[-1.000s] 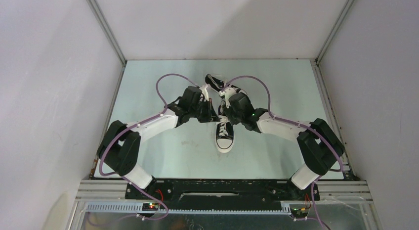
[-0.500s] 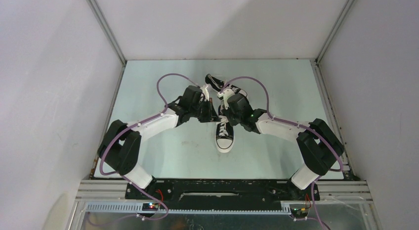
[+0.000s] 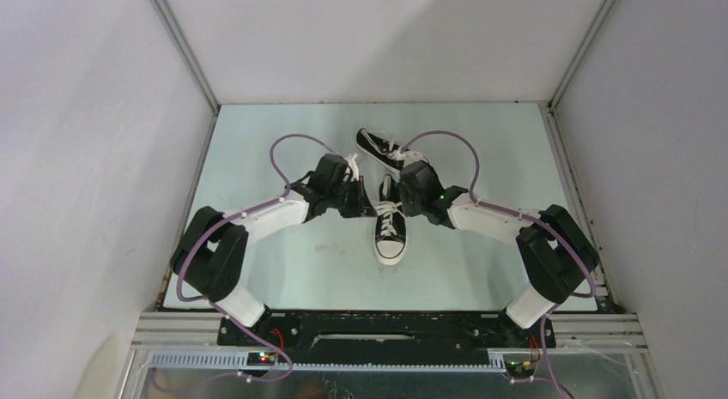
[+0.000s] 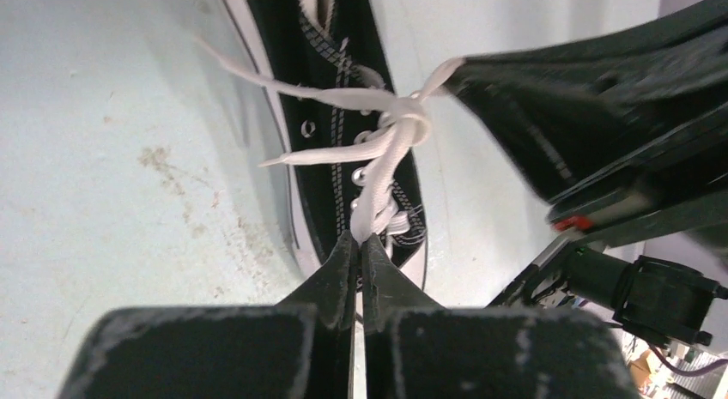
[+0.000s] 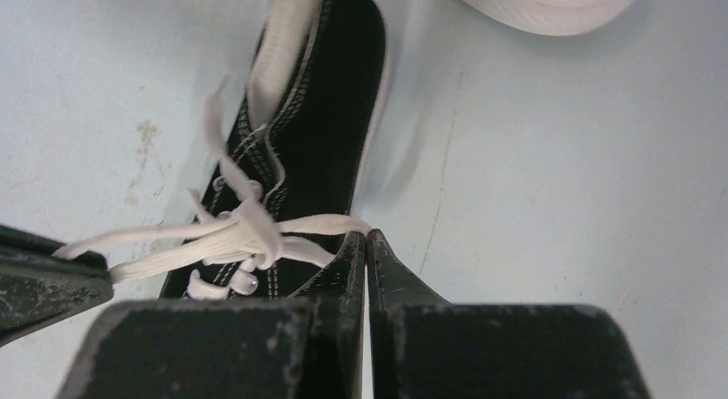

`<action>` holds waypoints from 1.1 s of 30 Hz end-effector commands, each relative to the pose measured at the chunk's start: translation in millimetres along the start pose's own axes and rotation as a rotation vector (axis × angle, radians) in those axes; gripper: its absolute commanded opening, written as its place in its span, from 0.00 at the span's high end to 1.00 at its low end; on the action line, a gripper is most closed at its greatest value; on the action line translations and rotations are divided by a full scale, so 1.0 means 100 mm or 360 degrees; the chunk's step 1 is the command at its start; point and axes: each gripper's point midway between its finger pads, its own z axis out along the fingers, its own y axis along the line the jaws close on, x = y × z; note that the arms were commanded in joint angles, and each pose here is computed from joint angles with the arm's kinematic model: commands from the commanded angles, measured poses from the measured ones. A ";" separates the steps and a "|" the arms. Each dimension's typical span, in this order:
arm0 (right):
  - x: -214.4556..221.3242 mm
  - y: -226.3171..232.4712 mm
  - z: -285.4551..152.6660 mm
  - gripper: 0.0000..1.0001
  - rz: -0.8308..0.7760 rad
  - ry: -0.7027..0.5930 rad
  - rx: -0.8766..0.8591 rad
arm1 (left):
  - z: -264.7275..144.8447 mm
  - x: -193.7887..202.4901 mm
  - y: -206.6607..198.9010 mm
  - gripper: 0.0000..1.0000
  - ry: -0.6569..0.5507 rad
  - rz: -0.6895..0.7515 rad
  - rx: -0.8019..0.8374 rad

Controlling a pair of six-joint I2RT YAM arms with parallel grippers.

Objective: Tie the shoes

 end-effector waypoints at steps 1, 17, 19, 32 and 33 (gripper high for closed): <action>-0.01 -0.14 0.03 1.00 0.0191 0.0016 0.0041 | 0.06 0.07 0.12 1.00 0.0014 -0.0009 -0.0019; 0.36 -0.47 0.24 1.00 0.0374 0.0243 0.0133 | 0.32 0.45 0.63 1.00 0.0139 -0.0071 -0.0229; 0.40 -0.54 0.26 1.00 0.0412 0.0265 0.0165 | 0.34 0.46 0.72 1.00 0.0134 -0.0076 -0.0281; 0.52 -0.76 0.32 1.00 0.0479 0.0309 0.0425 | 0.27 0.44 1.33 1.00 0.0081 -0.0131 -0.0839; 0.51 -0.79 0.33 1.00 0.0481 0.0300 0.0466 | 0.24 0.45 1.37 1.00 0.0087 -0.0133 -0.0877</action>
